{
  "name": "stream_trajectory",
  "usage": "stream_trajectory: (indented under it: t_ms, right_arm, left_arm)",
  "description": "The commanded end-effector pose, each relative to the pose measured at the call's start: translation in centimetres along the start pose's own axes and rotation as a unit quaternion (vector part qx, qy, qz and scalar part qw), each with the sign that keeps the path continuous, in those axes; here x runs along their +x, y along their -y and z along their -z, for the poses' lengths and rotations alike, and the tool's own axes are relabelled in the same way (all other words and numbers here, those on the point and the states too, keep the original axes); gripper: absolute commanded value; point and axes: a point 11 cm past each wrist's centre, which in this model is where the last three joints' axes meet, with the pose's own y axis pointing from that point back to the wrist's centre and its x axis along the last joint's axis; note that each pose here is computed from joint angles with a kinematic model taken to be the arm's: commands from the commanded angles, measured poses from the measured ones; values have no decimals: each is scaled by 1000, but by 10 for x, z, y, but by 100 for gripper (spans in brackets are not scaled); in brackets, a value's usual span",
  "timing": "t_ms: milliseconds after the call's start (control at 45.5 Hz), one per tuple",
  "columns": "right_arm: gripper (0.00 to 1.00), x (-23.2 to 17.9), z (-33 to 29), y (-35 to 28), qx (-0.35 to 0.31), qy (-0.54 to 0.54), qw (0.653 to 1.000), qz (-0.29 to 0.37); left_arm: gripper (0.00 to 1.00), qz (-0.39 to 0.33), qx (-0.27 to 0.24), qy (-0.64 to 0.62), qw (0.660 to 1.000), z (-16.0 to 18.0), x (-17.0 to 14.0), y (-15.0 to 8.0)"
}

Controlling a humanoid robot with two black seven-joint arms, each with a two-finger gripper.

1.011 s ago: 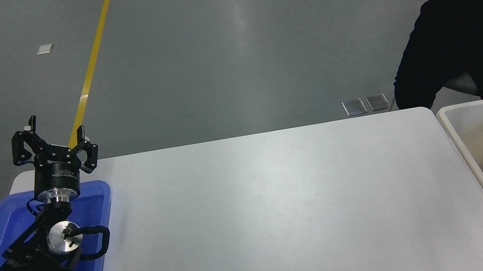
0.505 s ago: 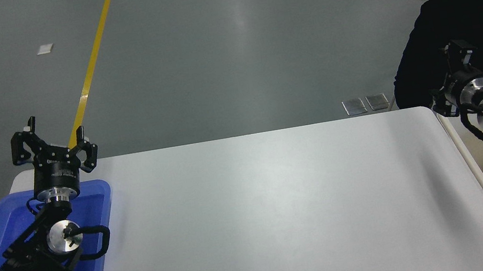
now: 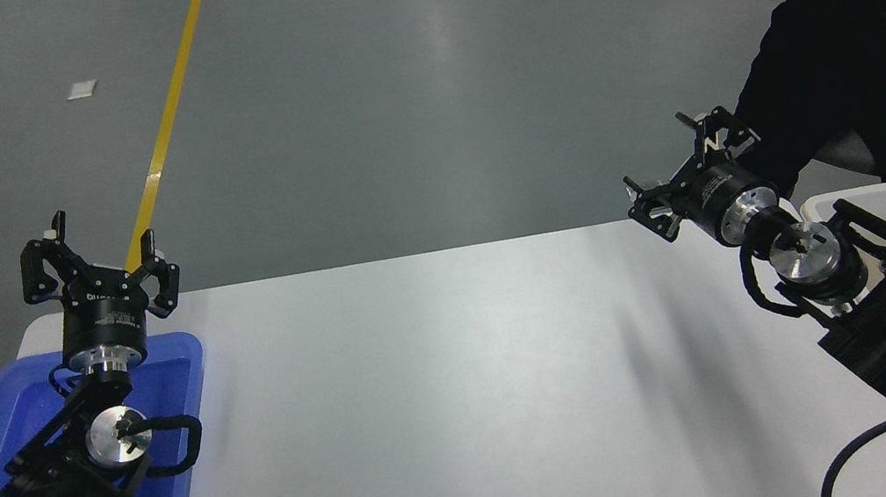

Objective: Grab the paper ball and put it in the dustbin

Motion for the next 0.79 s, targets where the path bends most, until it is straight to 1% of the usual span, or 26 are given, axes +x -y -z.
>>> stream_trajectory:
  t_ms: [0, 769]
  right_arm:
    - [100, 19, -14, -9, 14, 66, 998, -5]
    - [100, 36, -5, -12, 21, 50, 998, -12]
  left_arm:
    - [99, 0, 0, 0, 1000, 0, 0, 0]
    - [99, 0, 0, 0, 1000, 0, 0, 0]
